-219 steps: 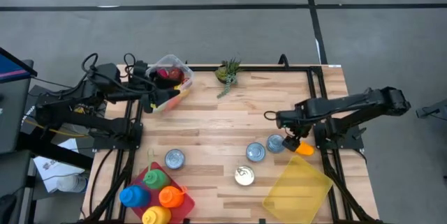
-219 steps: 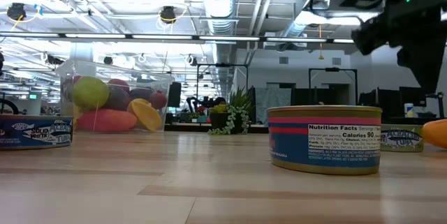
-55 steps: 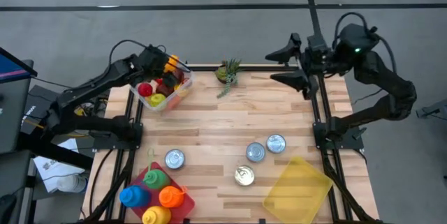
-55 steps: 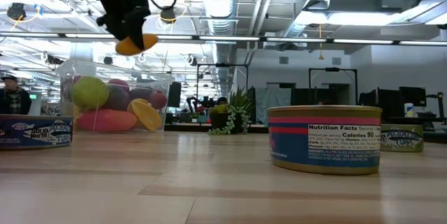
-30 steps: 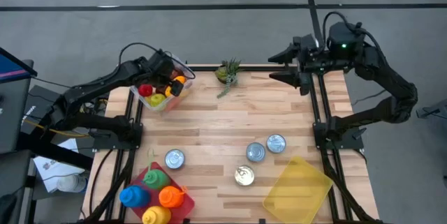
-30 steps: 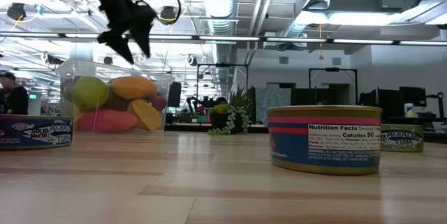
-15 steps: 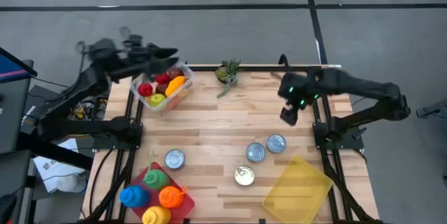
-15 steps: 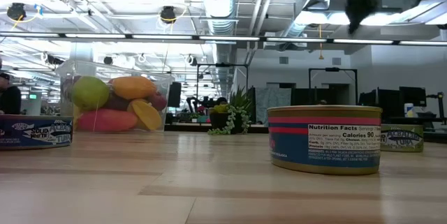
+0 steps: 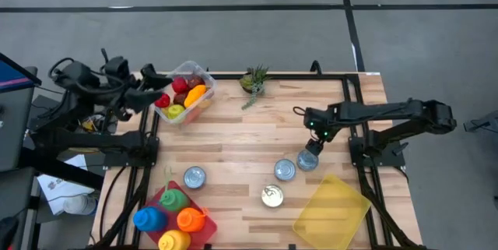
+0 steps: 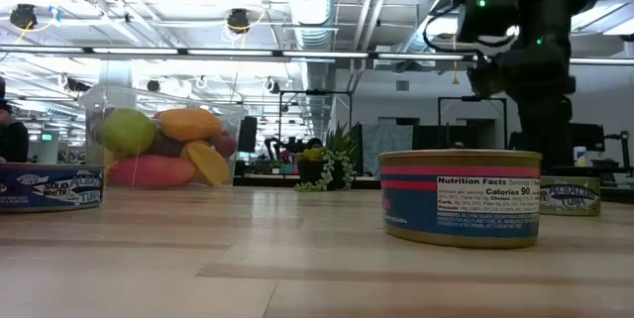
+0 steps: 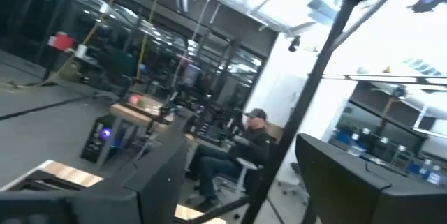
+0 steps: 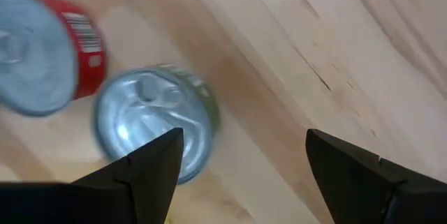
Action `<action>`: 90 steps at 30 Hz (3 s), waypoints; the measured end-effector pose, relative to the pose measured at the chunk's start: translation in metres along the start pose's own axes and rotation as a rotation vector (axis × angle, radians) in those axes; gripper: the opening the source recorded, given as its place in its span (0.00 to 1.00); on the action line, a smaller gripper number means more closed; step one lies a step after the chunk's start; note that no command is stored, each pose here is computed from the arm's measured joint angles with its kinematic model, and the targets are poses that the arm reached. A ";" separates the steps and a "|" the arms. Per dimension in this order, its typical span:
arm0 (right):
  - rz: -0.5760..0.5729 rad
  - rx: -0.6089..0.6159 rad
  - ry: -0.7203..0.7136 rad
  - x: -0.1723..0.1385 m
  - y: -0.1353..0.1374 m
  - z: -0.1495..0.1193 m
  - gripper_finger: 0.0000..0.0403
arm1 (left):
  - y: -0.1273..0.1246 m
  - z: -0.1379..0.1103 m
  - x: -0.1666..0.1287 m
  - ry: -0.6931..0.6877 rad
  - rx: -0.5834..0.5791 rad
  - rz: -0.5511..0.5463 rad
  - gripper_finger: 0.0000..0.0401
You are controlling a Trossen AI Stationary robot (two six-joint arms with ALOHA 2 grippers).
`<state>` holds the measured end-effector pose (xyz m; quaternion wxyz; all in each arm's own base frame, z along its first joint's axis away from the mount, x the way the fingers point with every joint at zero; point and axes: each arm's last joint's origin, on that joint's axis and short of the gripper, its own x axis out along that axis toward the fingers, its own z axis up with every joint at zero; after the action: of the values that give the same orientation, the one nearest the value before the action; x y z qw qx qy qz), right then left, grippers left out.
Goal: Pick & Place Food Item
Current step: Put the green tuna can into the yellow bin
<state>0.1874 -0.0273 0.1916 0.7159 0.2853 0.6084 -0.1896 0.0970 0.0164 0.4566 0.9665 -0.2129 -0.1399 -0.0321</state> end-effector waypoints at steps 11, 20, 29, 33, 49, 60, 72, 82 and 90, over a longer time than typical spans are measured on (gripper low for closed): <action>0.027 -0.026 -0.050 0.009 0.003 -0.001 0.71 | 0.002 -0.010 0.001 0.035 -0.025 -0.023 0.53; -0.033 -0.101 0.035 0.027 0.005 0.002 0.71 | 0.003 -0.011 0.002 0.041 -0.040 -0.019 0.50; -0.003 -0.144 0.114 0.049 0.009 0.012 0.53 | 0.002 -0.010 0.001 0.033 -0.070 -0.022 0.47; 0.040 -0.168 0.126 0.049 0.011 0.012 0.26 | 0.002 -0.010 0.001 0.032 -0.070 -0.023 0.46; -0.127 -0.155 0.080 0.043 0.016 0.011 0.00 | 0.002 -0.010 0.001 0.034 -0.075 -0.022 0.44; -0.126 -0.164 0.034 0.016 0.024 0.019 0.00 | 0.003 -0.011 0.002 0.040 -0.076 -0.019 0.43; -0.088 0.087 0.009 -0.015 0.022 0.005 0.04 | 0.009 -0.022 0.005 0.128 -0.092 0.032 0.41; -0.102 0.223 0.005 0.013 0.001 0.003 0.44 | 0.013 -0.028 0.008 0.147 -0.097 0.044 0.41; -0.092 0.192 0.028 0.033 -0.009 -0.009 0.40 | 0.013 -0.028 0.008 0.146 -0.097 0.043 0.41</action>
<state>0.1811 -0.0255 0.1565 0.6671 0.3269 0.6100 -0.2757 0.1131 0.0165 0.4296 0.9630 -0.2598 -0.0629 -0.0335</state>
